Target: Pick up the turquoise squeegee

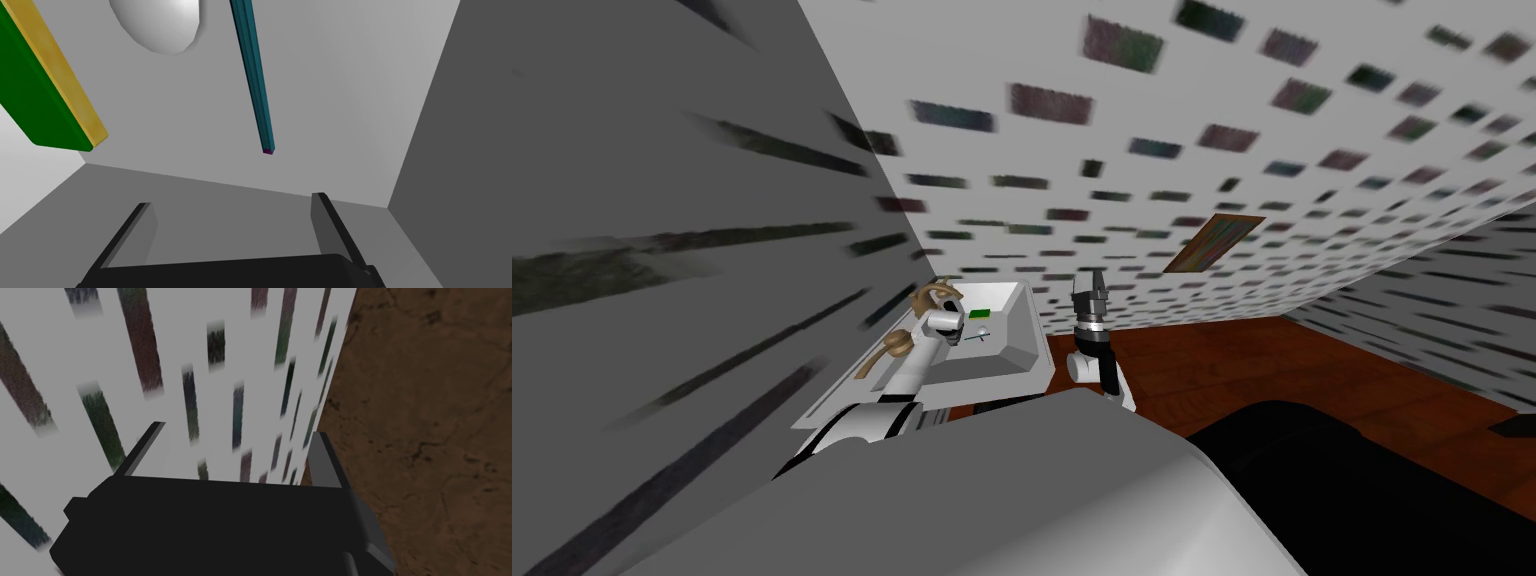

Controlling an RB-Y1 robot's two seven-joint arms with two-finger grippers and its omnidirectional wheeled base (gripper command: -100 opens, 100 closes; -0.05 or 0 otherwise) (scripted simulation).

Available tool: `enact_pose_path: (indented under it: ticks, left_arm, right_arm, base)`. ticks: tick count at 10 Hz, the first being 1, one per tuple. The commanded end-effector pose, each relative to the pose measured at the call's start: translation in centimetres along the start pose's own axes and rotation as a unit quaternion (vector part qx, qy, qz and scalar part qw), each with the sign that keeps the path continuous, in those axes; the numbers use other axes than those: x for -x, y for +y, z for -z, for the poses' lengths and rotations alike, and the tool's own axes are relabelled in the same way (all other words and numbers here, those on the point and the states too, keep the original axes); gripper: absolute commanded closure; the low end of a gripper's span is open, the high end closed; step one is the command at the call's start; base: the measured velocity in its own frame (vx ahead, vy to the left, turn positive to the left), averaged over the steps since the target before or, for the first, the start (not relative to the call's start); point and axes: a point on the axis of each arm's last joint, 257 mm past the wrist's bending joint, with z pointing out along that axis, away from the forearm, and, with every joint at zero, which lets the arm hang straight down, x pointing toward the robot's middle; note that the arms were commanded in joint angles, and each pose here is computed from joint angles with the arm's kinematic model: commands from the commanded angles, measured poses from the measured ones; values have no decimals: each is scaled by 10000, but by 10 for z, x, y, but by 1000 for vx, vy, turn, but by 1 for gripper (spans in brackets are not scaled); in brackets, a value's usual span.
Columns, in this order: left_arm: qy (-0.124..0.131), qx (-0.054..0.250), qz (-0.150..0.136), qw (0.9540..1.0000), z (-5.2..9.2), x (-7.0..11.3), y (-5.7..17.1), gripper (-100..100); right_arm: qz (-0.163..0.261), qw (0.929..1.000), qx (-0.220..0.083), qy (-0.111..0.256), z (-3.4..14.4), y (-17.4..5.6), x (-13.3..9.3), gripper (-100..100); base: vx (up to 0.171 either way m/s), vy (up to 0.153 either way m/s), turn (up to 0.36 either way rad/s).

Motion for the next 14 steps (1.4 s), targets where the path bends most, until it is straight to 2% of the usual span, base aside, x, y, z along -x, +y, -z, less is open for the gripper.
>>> enact_pose_path:
  ticks: [1, 2, 4, 5, 8, 9, 12, 13, 14]
  left_arm:
    - [1, 281, -15, 9996, 1, -5, 8, -100]
    - [-4, 337, -15, 9994, 1, -5, 11, -100]
    - [50, 733, -65, 9973, 3, -22, 23, -100]
    - [45, 789, -65, 9968, 4, -22, 26, -100]
    - [246, 1283, -204, 9912, 12, -62, 44, -100]
    - [245, 1292, -204, 9911, 12, -61, 44, -100]
    - [574, 1552, -392, 9854, 24, -113, 57, -100]
    - [647, 1578, -430, 9844, 26, -124, 58, -100]
    - [595, 1558, -403, 9852, 24, -118, 57, -100]
  right_arm:
    - [0, 10000, 0, 0, 0, 0, 0, 0]
    - [0, 10000, 0, 0, 0, 0, 0, 0]
    - [0, 10000, 0, 0, 0, 0, 0, 0]
    - [0, 10000, 0, 0, 0, 0, 0, 0]
    - [0, 10000, 0, 0, 0, 0, 0, 0]
    - [0, 10000, 0, 0, 0, 0, 0, 0]
    - [0, 10000, 0, 0, 0, 0, 0, 0]
    - [0, 10000, 0, 0, 0, 0, 0, 0]
    - [-1, 10000, 0, 0, 0, 0, 0, 0]
  base:
    - [36, 13, -27]
    - [31, 11, -20]
    - [44, 21, -42]
    - [42, 20, -19]
    - [42, 18, -30]
    - [20, 8, -11]
    - [-2, 3, -10]
    - [0, 0, 0]
    - [0, 0, 0]
